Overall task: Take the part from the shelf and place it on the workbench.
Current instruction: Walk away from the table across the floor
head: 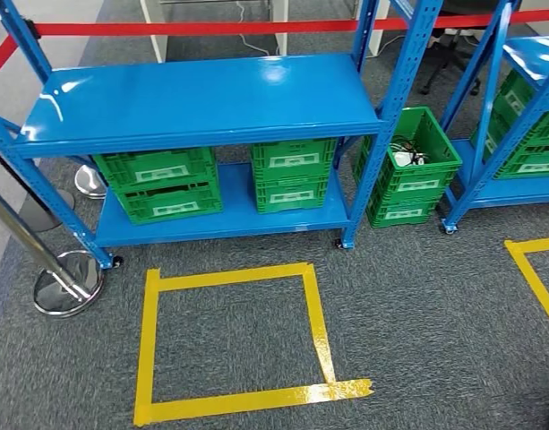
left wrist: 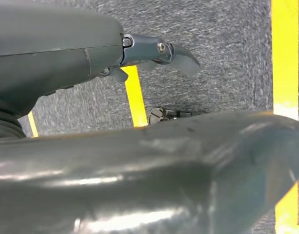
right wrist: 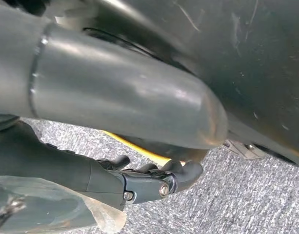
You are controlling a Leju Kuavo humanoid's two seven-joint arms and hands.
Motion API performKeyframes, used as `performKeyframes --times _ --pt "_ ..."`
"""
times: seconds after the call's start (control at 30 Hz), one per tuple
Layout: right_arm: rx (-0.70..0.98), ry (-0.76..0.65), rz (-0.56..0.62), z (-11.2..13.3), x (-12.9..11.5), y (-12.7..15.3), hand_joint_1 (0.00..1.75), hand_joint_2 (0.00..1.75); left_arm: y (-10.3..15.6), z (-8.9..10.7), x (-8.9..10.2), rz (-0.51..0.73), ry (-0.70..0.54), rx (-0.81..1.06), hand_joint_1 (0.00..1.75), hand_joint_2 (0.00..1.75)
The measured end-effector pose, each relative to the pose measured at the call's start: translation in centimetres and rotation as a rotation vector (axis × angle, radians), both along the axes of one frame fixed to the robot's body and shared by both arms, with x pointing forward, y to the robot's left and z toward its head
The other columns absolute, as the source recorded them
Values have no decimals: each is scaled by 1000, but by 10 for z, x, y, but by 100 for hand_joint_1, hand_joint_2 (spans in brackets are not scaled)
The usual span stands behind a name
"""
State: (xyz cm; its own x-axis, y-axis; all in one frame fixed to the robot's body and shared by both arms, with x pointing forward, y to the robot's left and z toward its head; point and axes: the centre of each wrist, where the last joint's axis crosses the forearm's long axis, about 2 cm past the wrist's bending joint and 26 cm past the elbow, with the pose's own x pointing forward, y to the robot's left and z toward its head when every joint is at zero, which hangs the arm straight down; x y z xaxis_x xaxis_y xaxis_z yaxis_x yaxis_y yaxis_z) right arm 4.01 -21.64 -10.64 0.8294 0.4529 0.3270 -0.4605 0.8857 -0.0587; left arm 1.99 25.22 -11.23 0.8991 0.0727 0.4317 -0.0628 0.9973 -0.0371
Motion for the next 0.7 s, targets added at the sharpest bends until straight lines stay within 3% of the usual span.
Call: performKeyframes --times 0.7 --pt "19 25 12 -1 -6 0 0 0 0 0 0 0 3 -8 0 0"
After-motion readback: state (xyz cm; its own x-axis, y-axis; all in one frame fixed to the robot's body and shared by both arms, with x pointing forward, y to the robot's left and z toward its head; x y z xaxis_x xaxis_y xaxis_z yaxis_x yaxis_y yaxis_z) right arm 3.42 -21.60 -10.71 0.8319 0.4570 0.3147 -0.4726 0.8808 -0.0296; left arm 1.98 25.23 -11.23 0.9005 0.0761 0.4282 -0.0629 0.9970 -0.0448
